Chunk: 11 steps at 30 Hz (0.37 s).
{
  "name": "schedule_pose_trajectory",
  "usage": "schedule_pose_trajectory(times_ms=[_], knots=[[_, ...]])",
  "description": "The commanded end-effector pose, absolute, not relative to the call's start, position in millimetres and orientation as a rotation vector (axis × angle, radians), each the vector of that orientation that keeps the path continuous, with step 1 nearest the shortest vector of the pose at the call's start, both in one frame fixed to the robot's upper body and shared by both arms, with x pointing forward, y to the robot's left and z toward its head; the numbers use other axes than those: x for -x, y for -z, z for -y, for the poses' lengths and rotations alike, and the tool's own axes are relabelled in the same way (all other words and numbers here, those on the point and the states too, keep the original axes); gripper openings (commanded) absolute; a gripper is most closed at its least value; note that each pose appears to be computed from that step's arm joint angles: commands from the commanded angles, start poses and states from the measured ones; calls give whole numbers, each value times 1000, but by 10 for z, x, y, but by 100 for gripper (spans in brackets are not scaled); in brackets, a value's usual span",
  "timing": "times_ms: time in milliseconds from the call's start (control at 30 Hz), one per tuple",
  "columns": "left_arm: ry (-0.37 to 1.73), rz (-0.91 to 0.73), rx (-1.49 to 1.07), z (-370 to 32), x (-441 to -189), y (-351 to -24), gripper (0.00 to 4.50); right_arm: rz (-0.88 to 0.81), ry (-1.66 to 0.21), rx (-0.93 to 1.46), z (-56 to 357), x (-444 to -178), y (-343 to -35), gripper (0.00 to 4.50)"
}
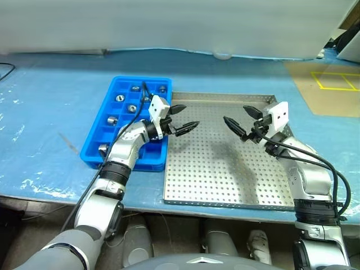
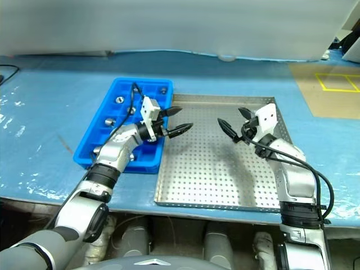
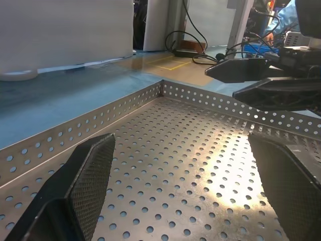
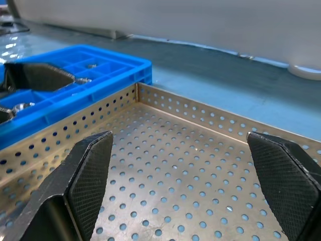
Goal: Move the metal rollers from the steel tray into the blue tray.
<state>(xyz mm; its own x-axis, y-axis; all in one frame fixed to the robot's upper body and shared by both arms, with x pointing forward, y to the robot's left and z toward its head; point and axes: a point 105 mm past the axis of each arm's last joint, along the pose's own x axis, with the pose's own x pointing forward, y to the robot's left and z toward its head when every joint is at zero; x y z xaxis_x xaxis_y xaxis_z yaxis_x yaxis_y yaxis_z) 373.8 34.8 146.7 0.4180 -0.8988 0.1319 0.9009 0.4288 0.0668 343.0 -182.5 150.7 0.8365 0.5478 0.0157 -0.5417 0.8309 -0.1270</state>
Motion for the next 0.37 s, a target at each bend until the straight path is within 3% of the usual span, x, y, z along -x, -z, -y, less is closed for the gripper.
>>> schedule_pose_trajectory(times_ms=[33,367], knots=[[1139,196,-37,-347,-3736,-1530,446,94,-600,159,1773,-3448,-1589,447],[1135,189,-73,-356,-3739,-1479,446,107,-597,189,1751,-3509,-1571,447]])
